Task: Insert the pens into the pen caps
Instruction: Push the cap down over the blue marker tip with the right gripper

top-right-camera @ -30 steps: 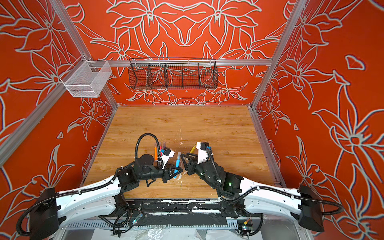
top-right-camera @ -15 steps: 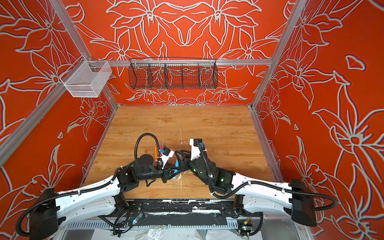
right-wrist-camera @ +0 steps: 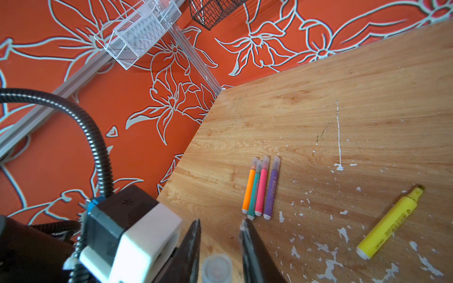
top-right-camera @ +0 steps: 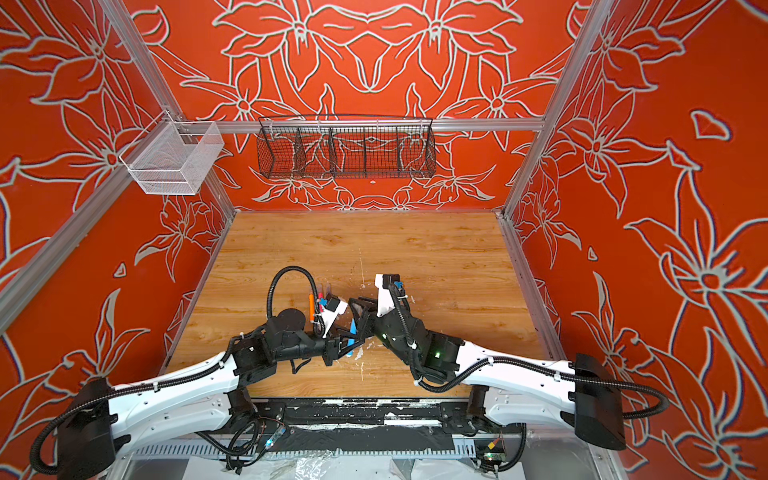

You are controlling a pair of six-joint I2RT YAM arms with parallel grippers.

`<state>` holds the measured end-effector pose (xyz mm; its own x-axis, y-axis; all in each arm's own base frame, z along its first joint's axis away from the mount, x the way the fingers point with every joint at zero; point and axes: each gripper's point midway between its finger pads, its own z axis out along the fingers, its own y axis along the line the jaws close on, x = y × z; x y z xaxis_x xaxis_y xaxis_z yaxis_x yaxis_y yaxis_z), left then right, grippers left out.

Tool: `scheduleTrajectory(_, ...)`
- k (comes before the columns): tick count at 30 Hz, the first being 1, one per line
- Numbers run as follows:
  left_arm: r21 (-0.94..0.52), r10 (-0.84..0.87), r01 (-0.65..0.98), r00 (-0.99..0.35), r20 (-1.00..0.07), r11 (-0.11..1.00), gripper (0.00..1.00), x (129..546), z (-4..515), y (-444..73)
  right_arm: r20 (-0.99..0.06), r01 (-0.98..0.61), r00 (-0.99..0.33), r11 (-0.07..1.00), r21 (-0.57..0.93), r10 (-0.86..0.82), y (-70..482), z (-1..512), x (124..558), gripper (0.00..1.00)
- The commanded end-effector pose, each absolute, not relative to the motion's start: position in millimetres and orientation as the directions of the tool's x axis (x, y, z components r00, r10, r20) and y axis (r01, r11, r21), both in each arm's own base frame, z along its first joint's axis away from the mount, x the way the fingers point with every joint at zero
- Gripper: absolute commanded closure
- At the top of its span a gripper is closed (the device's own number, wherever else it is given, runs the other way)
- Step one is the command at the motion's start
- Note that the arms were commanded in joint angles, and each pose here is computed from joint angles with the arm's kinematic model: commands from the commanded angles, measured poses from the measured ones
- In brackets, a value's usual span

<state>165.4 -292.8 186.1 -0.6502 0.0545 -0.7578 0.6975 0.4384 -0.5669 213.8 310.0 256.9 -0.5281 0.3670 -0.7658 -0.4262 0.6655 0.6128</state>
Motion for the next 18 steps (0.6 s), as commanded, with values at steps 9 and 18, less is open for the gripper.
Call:
scheduleTrajectory(9, -0.511, 0.043, 0.712, -0.602, -0.798, 0.482, 1.00, 177.0, 193.3, -291.5, -0.736, -0.420, -0.567, 0.640, 0.644, 0.370, 318.3, 258.5, 213.1, 1.00)
scheduleTrajectory(18, -0.462, -0.010, 0.688, -0.551, -0.834, 0.560, 1.00, 218.5, 244.8, -304.2, -0.710, -0.425, -0.637, 0.632, 0.648, 0.300, 325.7, 219.7, 193.4, 1.00)
